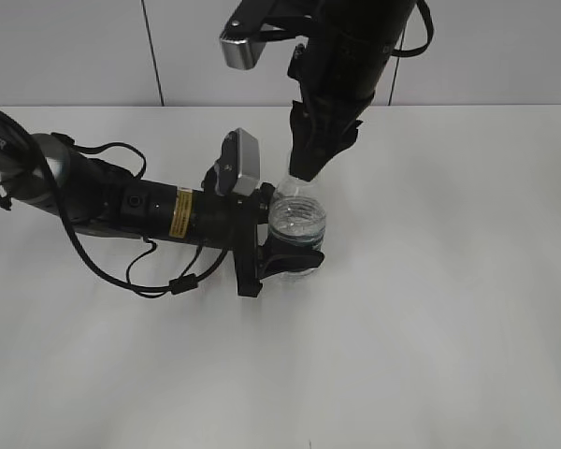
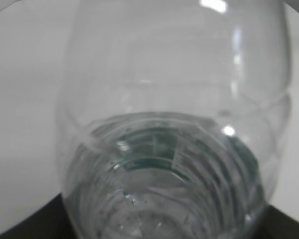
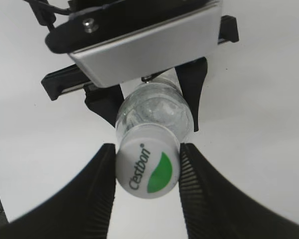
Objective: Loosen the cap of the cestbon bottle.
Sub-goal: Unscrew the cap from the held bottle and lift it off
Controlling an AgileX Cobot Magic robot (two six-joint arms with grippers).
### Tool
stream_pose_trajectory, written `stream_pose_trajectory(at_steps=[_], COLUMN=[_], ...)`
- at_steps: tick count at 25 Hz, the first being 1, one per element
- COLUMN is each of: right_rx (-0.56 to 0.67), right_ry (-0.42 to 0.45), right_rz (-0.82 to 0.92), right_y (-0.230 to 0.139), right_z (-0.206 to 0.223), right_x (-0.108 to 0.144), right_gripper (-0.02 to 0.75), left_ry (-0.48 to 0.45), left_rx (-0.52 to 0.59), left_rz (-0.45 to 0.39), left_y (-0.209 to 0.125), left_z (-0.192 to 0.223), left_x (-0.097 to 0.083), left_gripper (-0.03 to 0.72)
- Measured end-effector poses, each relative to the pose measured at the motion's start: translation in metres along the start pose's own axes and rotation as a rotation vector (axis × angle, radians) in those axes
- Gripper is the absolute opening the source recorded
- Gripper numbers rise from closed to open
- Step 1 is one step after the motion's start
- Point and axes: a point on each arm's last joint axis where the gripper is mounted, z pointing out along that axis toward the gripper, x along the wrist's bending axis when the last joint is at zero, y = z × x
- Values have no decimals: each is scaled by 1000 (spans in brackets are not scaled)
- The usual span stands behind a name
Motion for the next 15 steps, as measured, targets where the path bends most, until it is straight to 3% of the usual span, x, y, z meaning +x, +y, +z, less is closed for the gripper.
stream_pose_trajectory(at_steps=[6, 15], right_rx=[-2, -3], right_ry=[2, 1], right_rz=[-121, -144], right_y=[0, 0], right_z=[0, 0], right_x=[0, 0], right_gripper=[293, 294], left_ry=[-1, -2], left_rx=[-1, -2], left_rz=[3, 3], left_y=[0, 0], left_z=[-1, -1], left_x=[0, 0], left_gripper=[414, 413])
